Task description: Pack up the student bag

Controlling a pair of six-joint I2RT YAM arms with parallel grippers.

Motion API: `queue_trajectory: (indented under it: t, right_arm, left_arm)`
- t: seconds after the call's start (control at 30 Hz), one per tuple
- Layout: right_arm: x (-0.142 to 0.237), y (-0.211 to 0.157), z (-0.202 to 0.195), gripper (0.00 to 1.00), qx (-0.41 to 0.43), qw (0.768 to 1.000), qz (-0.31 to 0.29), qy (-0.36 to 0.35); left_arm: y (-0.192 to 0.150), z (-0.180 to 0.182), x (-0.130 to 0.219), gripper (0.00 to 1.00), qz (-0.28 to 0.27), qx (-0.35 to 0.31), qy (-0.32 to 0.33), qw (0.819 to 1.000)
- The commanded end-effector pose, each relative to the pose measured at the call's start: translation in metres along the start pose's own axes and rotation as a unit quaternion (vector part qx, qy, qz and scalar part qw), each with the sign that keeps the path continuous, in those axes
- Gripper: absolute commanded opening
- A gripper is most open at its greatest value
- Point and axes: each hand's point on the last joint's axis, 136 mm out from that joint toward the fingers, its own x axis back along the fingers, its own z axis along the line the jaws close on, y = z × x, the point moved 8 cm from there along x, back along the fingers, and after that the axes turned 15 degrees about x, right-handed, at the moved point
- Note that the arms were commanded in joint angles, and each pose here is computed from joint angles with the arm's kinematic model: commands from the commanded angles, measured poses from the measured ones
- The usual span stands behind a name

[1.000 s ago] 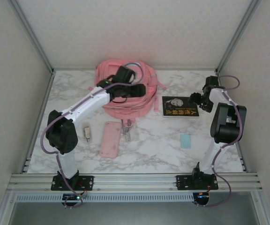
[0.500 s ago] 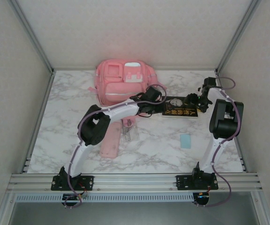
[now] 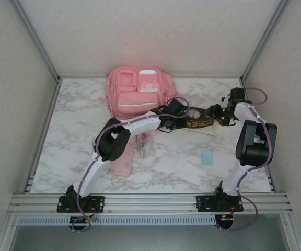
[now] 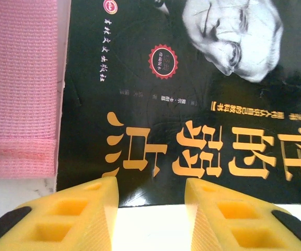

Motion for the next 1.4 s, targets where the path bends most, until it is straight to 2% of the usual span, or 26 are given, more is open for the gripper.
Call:
queue_trajectory:
  t: [0.0, 0.2, 0.27, 0.3, 0.53, 0.6, 0.63, 0.67, 0.87, 1.0, 1.27, 1.37]
  right_arm:
    - [0.002, -0.002, 0.012, 0.46, -0.004, 0.999, -0.004, 0.049]
    - [-0.01, -0.005, 0.005, 0.15, -0.023, 0.999, 0.018, 0.043]
    - [-0.009, -0.004, 0.005, 0.03, -0.026, 0.999, 0.016, 0.043]
    - [-0.008, -0.003, 0.006, 0.0, -0.026, 0.999, 0.015, 0.044]
    - [0.021, 0.002, 0.024, 0.0, -0.016, 0.997, -0.018, 0.072]
    - [0.031, 0.001, 0.033, 0.0, -0.006, 0.995, -0.033, 0.098]
    - [0.037, 0.0, 0.037, 0.0, -0.002, 0.993, -0.04, 0.111]
    - [0.042, -0.002, 0.042, 0.0, 0.002, 0.991, -0.047, 0.123]
    - [0.073, -0.018, 0.059, 0.0, 0.019, 0.985, -0.08, 0.153]
    - [0.098, -0.019, 0.073, 0.0, 0.037, 0.978, -0.104, 0.18]
    - [0.134, -0.023, 0.099, 0.0, 0.084, 0.959, -0.124, 0.242]
    - [0.136, -0.023, 0.103, 0.0, 0.087, 0.952, -0.12, 0.269]
  left_arm:
    - [-0.005, 0.008, -0.009, 0.39, 0.007, 0.004, 0.025, 1.0]
    - [-0.004, 0.006, -0.005, 0.39, 0.007, 0.004, 0.021, 1.0]
    - [-0.002, 0.003, 0.0, 0.41, 0.005, 0.005, 0.017, 1.0]
    - [-0.001, 0.001, 0.002, 0.43, 0.005, 0.006, 0.013, 1.0]
    - [0.031, -0.026, 0.064, 0.69, -0.016, 0.001, -0.057, 0.998]
    - [0.045, -0.026, 0.081, 0.74, -0.023, 0.003, -0.086, 0.996]
    - [0.054, -0.024, 0.09, 0.83, -0.028, 0.005, -0.104, 0.994]
    - [0.063, -0.02, 0.095, 0.85, -0.029, 0.01, -0.12, 0.992]
    - [0.105, 0.008, 0.092, 0.86, -0.005, 0.028, -0.211, 0.977]
    - [0.114, 0.012, 0.079, 0.86, 0.031, 0.033, -0.263, 0.964]
    - [0.109, -0.001, 0.071, 0.86, 0.096, -0.054, -0.337, 0.935]
    - [0.103, -0.004, 0.075, 0.86, 0.125, -0.104, -0.337, 0.928]
